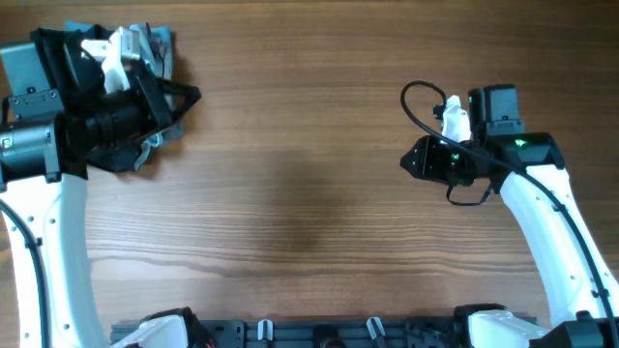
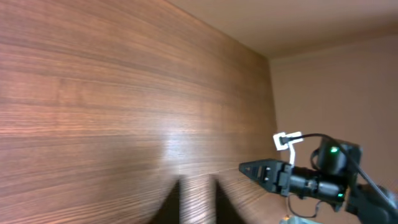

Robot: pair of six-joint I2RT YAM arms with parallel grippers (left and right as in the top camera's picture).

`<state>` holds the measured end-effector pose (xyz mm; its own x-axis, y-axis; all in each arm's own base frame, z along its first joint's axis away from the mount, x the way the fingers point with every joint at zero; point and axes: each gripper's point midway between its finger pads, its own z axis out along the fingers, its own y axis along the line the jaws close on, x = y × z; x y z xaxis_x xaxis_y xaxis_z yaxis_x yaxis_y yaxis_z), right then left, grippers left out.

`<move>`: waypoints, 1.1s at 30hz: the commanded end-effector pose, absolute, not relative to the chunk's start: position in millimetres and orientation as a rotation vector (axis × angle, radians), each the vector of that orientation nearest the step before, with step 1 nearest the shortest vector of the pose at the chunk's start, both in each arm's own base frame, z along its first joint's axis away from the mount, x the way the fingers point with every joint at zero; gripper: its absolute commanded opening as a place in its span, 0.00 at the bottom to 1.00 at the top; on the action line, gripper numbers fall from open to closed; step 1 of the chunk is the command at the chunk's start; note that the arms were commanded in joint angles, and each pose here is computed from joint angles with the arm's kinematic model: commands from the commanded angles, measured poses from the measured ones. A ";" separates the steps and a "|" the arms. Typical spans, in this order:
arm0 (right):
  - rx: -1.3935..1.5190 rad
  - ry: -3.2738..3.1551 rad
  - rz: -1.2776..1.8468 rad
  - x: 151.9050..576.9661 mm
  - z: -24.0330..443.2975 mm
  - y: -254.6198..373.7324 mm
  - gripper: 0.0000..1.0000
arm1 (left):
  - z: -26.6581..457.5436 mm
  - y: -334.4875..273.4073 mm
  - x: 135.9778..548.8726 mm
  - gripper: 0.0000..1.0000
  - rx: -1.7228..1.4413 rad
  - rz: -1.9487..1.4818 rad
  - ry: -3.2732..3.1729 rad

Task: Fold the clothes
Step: 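Press the bundle down on the stack and open the left gripper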

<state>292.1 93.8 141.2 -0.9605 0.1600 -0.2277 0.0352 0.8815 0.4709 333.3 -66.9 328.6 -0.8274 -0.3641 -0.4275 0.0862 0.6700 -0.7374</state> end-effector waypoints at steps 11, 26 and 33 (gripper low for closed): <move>0.193 2.781 0.723 291.7 150.3 96.2 0.36 | 378.1 -94.5 334.0 0.04 -0.836 -1.714 2.205; 0.203 2.782 0.725 291.8 150.3 96.2 0.38 | 417.0 -97.1 347.2 0.04 -1.025 -1.947 2.068; 0.202 2.779 0.725 292.5 150.5 96.2 0.38 | 417.0 -97.1 347.2 0.04 -1.026 -1.947 2.068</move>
